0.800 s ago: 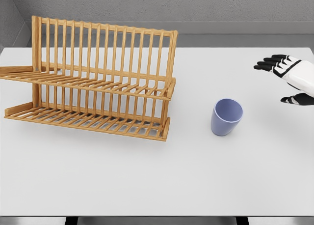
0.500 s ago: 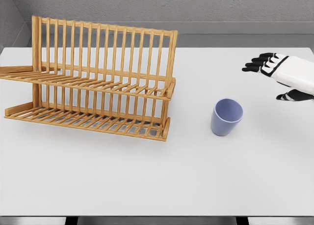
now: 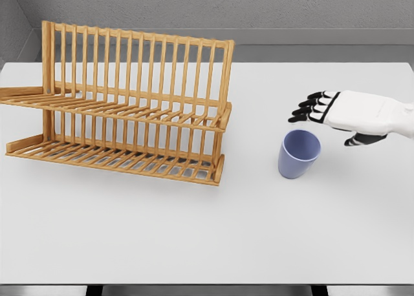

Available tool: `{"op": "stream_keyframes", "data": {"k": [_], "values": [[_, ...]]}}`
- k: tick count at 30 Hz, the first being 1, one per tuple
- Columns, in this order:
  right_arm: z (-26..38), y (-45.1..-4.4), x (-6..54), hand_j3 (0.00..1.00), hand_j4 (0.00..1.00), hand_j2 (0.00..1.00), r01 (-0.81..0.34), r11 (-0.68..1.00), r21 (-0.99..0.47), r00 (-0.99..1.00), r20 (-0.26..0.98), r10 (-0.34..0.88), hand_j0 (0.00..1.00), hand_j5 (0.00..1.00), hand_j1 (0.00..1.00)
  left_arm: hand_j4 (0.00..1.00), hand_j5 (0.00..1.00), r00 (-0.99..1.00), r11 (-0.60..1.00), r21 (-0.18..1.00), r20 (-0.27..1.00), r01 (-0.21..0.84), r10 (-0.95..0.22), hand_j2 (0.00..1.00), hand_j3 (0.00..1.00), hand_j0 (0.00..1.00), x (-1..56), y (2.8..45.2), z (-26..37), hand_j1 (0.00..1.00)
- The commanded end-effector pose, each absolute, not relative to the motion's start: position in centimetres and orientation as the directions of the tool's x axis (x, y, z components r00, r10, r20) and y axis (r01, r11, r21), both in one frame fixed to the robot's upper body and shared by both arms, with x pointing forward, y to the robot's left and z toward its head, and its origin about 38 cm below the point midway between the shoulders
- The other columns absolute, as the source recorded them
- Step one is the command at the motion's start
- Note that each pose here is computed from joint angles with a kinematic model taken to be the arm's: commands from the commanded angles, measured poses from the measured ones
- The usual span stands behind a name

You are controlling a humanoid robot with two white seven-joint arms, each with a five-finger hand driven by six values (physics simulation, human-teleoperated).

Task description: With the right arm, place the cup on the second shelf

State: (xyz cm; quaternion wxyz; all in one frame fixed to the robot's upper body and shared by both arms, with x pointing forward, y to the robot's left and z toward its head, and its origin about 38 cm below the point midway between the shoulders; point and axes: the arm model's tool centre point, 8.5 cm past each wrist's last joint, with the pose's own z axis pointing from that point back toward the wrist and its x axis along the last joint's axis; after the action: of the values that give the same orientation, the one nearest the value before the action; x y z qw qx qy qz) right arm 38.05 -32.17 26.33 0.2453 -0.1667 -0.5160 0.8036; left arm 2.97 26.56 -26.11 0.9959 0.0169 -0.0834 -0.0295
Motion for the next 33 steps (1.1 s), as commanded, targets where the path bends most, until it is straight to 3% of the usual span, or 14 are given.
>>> {"op": "stream_keyframes", "data": {"k": [1,6,33], "values": [[25.1,-31.5,37.8,1.0,1.0,1.0,-0.254,-0.362,-0.897,-0.834,0.013,0.552,1.0,1.0,1.0,1.0,1.0,0.984,0.998,0.038,0.166,0.056,-0.061,1.0,1.0,1.0,3.0,26.6,-26.1,1.0],[23.7,-29.6,37.8,1.0,1.0,1.0,-0.266,-0.368,-0.891,-0.857,0.044,0.514,1.0,1.0,1.0,1.0,1.0,0.984,0.998,0.038,0.166,0.056,-0.061,1.0,1.0,1.0,3.0,26.6,-26.1,1.0],[21.9,-28.6,38.6,1.0,1.0,1.0,-0.314,-0.364,-0.877,-0.846,0.083,0.527,1.0,1.0,1.0,1.0,1.0,0.984,0.998,0.039,0.165,0.056,-0.061,1.0,1.0,1.0,3.0,26.6,-26.1,1.0]]}}
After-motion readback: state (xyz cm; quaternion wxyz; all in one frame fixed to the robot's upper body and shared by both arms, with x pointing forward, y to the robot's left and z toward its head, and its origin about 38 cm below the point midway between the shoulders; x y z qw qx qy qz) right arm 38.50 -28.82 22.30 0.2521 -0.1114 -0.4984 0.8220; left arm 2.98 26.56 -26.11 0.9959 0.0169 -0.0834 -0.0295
